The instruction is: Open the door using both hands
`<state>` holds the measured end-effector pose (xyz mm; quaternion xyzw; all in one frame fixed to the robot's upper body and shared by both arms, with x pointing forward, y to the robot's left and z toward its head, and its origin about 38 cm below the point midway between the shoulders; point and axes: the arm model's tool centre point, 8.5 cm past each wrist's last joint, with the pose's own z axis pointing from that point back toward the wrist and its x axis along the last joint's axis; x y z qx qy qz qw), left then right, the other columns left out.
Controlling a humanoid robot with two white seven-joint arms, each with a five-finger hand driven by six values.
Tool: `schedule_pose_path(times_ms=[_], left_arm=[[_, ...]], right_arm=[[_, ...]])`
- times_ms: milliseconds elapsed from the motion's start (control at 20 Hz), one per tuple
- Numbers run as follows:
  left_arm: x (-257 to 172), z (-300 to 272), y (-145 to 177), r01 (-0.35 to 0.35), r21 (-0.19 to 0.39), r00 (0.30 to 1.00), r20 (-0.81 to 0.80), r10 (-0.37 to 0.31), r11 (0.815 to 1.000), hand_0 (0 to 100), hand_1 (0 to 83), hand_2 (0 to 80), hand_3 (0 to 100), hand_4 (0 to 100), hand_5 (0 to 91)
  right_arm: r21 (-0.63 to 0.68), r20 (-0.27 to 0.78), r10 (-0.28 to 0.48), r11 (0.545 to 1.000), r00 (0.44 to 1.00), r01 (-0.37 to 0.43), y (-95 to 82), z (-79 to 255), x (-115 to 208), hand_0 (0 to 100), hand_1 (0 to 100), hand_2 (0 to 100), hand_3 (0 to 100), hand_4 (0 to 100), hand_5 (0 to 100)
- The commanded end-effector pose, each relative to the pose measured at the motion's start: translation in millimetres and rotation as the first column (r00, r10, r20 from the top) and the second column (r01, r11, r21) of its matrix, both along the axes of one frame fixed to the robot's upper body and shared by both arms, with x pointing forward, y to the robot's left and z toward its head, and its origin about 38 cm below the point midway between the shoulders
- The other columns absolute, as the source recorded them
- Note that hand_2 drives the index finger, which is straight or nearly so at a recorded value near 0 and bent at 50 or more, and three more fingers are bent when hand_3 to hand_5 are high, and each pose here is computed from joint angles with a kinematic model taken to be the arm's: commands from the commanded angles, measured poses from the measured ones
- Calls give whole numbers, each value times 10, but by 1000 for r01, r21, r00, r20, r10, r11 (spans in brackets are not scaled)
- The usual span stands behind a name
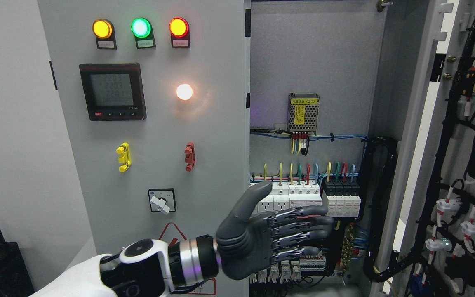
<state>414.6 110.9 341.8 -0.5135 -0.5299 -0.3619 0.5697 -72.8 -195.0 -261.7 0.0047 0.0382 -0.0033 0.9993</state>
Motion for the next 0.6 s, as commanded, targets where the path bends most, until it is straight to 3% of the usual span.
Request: schedule_pose_path(times_ms=[0, 150, 300, 451, 551], left_arm=[[-336, -304, 1595, -209, 173, 976, -27, 217, 962, 0, 0, 0, 0, 33, 0], [-470, -571, 2020, -265, 243, 954, -74, 291, 933, 0, 0, 0, 0, 33, 0], [-549, -926, 2402, -326, 325, 916, -121, 381, 888, 0, 0, 0, 0, 33, 0], [-679, -1381, 2719, -331, 426, 891, -153, 428, 842, 0, 0, 0, 0, 33, 0], [-814, -1668, 2927, -347, 457, 871, -166, 462, 819, 0, 0, 0, 0, 33, 0]], right_arm=[[0, 0, 0, 1000, 1000, 0, 0, 0, 0, 0, 0, 0, 0, 0, 0], [0, 0, 0, 1000, 1000, 0, 0, 0, 0, 0, 0, 0, 0, 0, 0], [0, 0, 0, 1000, 1000, 0, 0, 0, 0, 0, 0, 0, 0, 0, 0], [0, 0, 0, 1000, 1000, 0, 0, 0, 0, 0, 0, 0, 0, 0, 0], [0, 0, 0, 1000, 1000, 0, 0, 0, 0, 0, 0, 0, 0, 0, 0]])
